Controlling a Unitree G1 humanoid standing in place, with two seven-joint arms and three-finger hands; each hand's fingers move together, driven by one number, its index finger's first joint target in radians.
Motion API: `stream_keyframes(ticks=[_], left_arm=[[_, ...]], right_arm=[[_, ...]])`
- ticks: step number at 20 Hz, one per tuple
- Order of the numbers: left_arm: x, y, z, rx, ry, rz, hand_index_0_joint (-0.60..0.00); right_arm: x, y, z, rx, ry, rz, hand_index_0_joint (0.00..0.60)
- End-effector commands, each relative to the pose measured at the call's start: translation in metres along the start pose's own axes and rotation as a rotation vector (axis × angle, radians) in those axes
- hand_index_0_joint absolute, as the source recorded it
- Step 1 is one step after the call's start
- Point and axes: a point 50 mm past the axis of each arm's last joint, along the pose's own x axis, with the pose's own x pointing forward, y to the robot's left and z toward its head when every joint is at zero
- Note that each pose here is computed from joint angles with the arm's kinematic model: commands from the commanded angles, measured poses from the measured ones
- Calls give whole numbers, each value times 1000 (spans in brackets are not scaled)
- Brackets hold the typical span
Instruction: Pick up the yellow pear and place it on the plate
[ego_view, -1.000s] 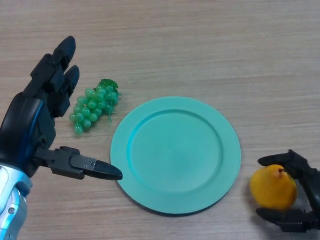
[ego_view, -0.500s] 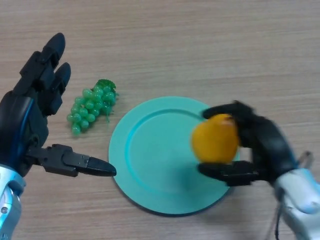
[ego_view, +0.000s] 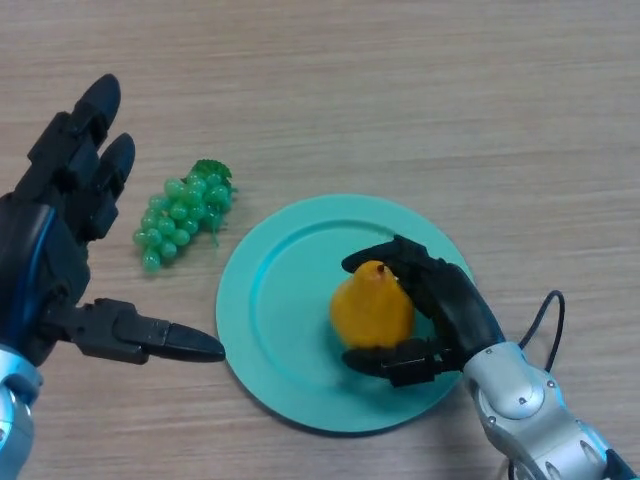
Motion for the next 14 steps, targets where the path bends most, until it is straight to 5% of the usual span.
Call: stream_keyframes(ticks=[1,2,3,7,9,14], left_arm=[[-6,10,34,76,-239,48,0],[-7,11,35,79,-246,54,0],[-7,10,36,81,-249,55,0],[-11,10,35,87,-257,67,0],[-12,10,34,92,-247,61,0],[-13,7,34,78,-260,62,0]], right_arm=[[5,-9,55,60,-245,19,100],[0,-14,73,88,-312,-4,18],[-7,-21,91,106,-392,-38,0],[-57,-52,134,117,-580,-54,0],[-80,-65,138,72,-621,-70,0],[-114,-71,117,-43,-602,-143,0]])
